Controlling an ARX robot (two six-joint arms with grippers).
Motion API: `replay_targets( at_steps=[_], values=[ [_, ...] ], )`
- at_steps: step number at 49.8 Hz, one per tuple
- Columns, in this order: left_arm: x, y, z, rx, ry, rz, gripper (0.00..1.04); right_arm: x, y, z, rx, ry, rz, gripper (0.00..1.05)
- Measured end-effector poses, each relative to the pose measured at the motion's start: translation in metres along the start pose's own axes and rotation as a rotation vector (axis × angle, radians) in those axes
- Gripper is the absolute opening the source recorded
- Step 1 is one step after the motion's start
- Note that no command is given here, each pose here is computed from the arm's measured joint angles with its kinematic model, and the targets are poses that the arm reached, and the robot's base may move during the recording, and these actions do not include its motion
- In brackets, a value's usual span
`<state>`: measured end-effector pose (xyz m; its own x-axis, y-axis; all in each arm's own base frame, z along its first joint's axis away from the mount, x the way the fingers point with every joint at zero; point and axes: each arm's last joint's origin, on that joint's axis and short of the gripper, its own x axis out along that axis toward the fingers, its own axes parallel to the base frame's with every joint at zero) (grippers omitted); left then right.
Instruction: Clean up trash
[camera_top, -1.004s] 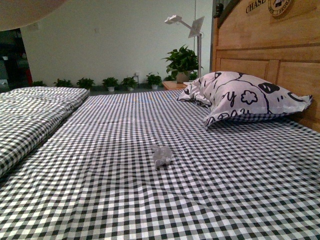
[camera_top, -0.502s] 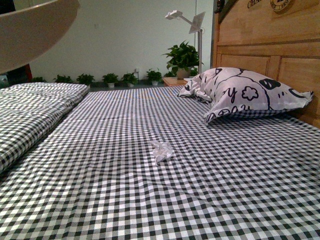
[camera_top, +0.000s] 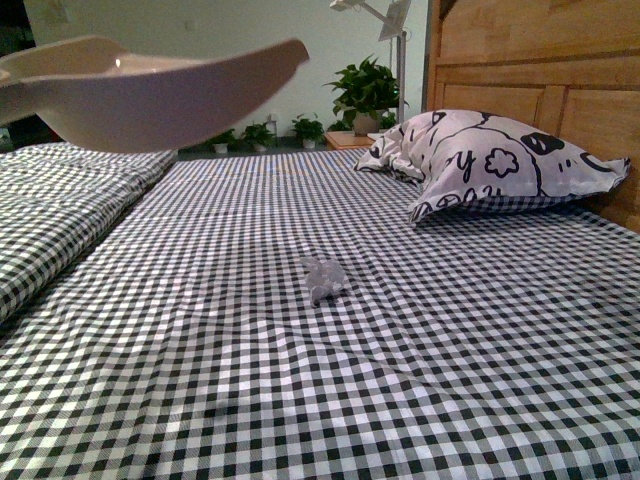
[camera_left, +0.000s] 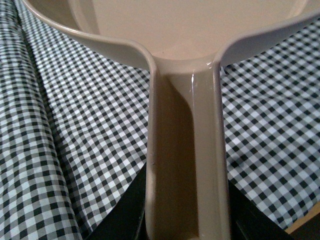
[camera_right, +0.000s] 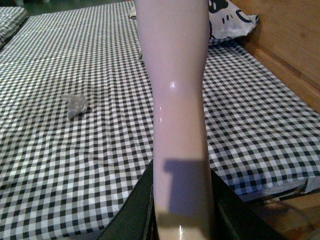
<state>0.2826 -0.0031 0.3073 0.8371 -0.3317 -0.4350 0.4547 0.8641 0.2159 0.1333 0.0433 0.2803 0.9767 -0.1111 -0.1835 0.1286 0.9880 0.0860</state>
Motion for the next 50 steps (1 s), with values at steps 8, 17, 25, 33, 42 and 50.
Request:
replay_targets(
  at_steps=[8, 17, 25, 33, 42, 50],
  values=[
    [0.021, 0.006, -0.01, 0.078, 0.079, -0.091, 0.26, 0.0, 0.0, 0.0, 0.0, 0.0, 0.0, 0.21],
    [0.036, 0.013, -0.024, 0.13, 0.128, -0.143, 0.26, 0.0, 0.0, 0.0, 0.0, 0.0, 0.0, 0.21],
    [0.045, 0.018, -0.035, 0.184, 0.135, -0.189, 0.26, 0.0, 0.0, 0.0, 0.0, 0.0, 0.0, 0.21],
    [0.057, 0.022, -0.052, 0.233, 0.17, -0.25, 0.26, 0.0, 0.0, 0.0, 0.0, 0.0, 0.0, 0.21],
    [0.068, 0.031, -0.073, 0.23, 0.22, -0.27, 0.26, 0.0, 0.0, 0.0, 0.0, 0.0, 0.0, 0.21],
    [0.083, 0.045, -0.087, 0.219, 0.247, -0.276, 0.26, 0.0, 0.0, 0.0, 0.0, 0.0, 0.0, 0.21]
  ],
)
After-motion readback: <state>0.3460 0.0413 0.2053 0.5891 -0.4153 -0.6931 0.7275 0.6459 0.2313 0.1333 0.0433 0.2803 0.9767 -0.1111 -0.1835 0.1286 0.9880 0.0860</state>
